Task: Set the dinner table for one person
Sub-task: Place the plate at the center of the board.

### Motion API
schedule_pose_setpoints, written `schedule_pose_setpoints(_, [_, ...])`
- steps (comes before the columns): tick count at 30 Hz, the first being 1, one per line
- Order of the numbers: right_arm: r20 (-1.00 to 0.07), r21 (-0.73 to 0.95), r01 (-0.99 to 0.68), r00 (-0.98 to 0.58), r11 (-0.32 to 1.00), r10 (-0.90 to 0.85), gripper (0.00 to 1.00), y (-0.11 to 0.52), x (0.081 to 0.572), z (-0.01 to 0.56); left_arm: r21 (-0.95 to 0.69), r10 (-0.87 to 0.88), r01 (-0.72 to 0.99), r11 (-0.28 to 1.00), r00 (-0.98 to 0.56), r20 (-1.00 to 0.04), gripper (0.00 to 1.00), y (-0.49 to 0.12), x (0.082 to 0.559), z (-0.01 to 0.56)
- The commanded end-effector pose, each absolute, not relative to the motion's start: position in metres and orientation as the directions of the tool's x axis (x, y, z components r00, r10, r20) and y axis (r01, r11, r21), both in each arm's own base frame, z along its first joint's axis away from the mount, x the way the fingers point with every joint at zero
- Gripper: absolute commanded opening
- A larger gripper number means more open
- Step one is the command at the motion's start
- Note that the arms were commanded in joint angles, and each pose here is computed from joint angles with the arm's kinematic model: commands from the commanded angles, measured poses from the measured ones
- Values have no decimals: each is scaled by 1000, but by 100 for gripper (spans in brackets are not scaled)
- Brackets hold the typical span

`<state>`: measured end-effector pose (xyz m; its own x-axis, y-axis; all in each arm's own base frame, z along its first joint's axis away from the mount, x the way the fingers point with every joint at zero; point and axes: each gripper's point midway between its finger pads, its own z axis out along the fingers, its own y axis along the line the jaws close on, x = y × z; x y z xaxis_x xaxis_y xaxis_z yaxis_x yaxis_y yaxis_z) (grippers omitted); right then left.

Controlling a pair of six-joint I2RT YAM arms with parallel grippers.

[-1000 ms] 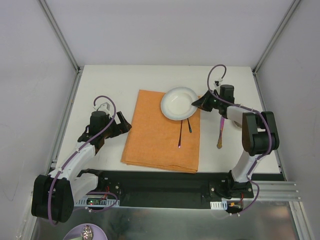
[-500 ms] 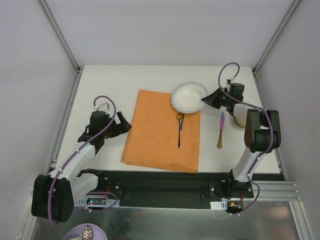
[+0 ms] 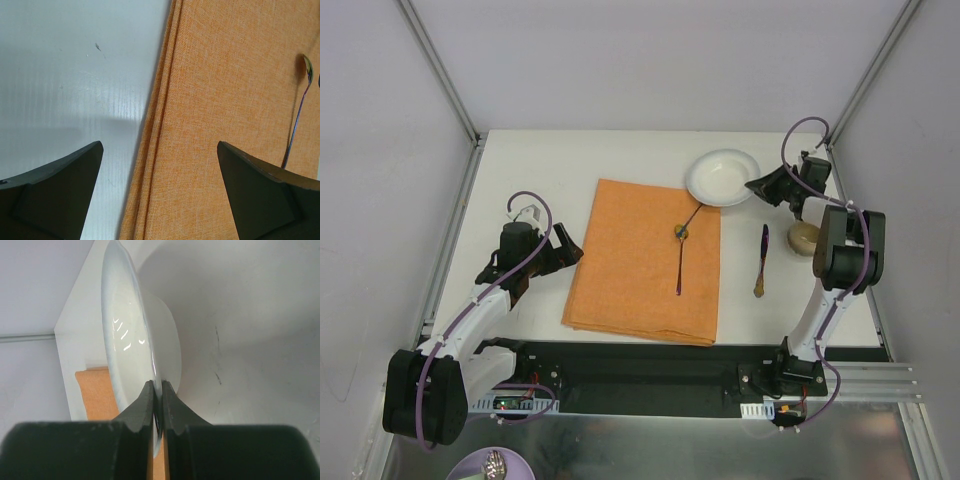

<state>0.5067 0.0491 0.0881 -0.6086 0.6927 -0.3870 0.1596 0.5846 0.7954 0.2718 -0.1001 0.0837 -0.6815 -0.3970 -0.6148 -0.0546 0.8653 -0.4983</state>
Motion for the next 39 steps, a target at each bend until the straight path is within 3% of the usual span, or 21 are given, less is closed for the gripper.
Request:
schedule_pose_setpoints(1, [-498,812,31,-484,582,720,1,26,546,145,-497,-375,-20,868,-684,-626,99,-105,272,88])
schedule_pose_setpoints(31, [-505,800,115,-401,589,764,1,-27,564,140,-492,-368,-29,870,-703,-609,99,-106,273,81])
schedule_pose_setpoints(39, [-505,828,49,-370,559,780,1,-24,565,168,-494,-365,-31,869,-715,-596,99,-107,274,79])
